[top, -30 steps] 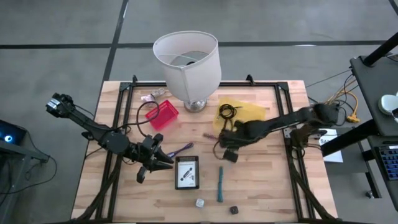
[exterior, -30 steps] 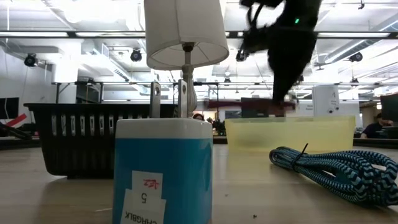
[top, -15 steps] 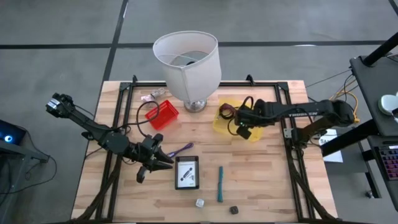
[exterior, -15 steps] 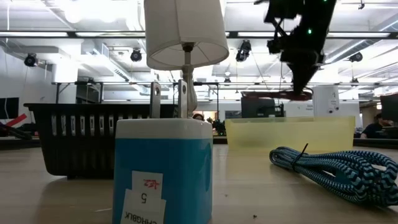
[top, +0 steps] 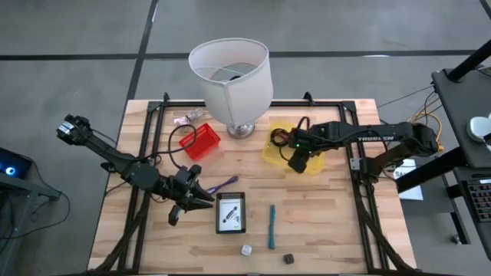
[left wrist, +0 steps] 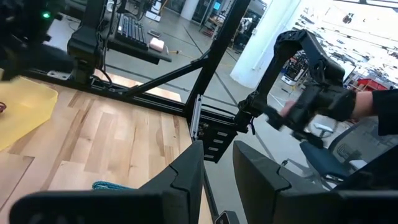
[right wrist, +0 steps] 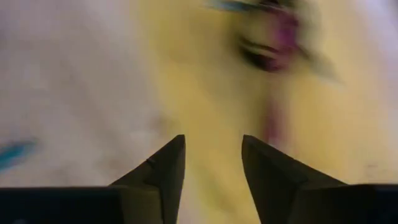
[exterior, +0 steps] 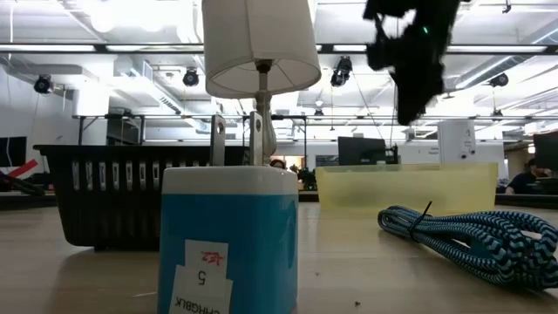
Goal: Pick and place items into bin
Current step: Put the blue charger cable into the yellow bin
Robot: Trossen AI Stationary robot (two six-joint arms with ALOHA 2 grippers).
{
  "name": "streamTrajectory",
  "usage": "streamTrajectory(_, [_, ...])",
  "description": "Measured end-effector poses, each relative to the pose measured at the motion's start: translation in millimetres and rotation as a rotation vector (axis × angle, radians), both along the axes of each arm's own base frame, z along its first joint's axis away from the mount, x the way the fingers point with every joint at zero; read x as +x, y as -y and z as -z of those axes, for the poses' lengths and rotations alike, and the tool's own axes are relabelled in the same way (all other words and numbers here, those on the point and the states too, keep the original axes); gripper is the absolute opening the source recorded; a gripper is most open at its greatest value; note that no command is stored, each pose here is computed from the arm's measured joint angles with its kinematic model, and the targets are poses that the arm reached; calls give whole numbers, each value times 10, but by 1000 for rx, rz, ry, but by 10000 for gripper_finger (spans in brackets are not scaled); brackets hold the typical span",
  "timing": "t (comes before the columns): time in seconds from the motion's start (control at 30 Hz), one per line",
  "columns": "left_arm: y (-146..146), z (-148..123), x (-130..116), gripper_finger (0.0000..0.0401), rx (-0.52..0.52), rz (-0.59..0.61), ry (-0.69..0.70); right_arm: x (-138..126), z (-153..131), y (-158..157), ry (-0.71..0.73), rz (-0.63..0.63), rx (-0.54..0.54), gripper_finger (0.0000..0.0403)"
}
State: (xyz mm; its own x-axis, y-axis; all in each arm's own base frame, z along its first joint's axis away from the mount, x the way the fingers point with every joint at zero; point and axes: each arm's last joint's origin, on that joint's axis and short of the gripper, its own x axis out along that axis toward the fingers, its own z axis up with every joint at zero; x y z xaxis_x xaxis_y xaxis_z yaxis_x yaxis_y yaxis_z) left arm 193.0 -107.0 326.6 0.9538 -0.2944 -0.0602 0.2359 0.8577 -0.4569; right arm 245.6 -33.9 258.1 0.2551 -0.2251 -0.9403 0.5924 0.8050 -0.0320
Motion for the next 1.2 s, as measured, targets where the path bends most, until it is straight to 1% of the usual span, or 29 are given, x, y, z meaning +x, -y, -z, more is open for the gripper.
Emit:
streamTrajectory(0.1, [0, 0, 0, 71, 0, 0, 0, 160, -70, -105, 175, -164, 177, 152])
streamTrajectory(0.17, [0, 0, 0, 71, 0, 0, 0, 272, -122, -204, 308, -300, 252, 153])
streamTrajectory(0.2, [-1, 0, 0, 71, 0, 0, 0, 313, -145, -265, 359, -375, 271, 153])
streamTrajectory(0.23, [0, 0, 0, 71, 0, 0, 0, 349, -160, -335, 394, -451, 275, 152])
streamTrajectory(0.3, [-1, 0, 0, 71, 0, 0, 0, 403, -179, -489, 444, -616, 243, 150])
streamTrajectory(0.43, [-1, 8, 0, 71, 4, 0, -7, 464, -119, -840, 455, -973, 121, 150])
streamTrajectory(0.47, [-1, 11, 0, 71, 6, 0, -10, 480, -83, -924, 450, -1044, 99, 152])
streamTrajectory(0.5, [-1, 14, 0, 71, 7, 0, -12, 504, -41, -999, 443, -1090, 76, 154])
streamTrajectory(0.63, [-1, 22, -1, 71, 12, 0, -20, 604, 200, -1243, 347, -1148, 21, 166])
streamTrajectory(0.87, [-2, 21, -1, 71, 11, 0, -19, 806, 606, -1575, 214, -1296, 32, 188])
streamTrajectory(1.1, [-1, 23, -2, 71, 12, 0, -21, 997, 873, -1669, 145, -1315, 44, 186])
streamTrajectory(1.2, [-1, 24, -2, 71, 13, 0, -22, 1015, 954, -1676, 120, -1369, 28, 183])
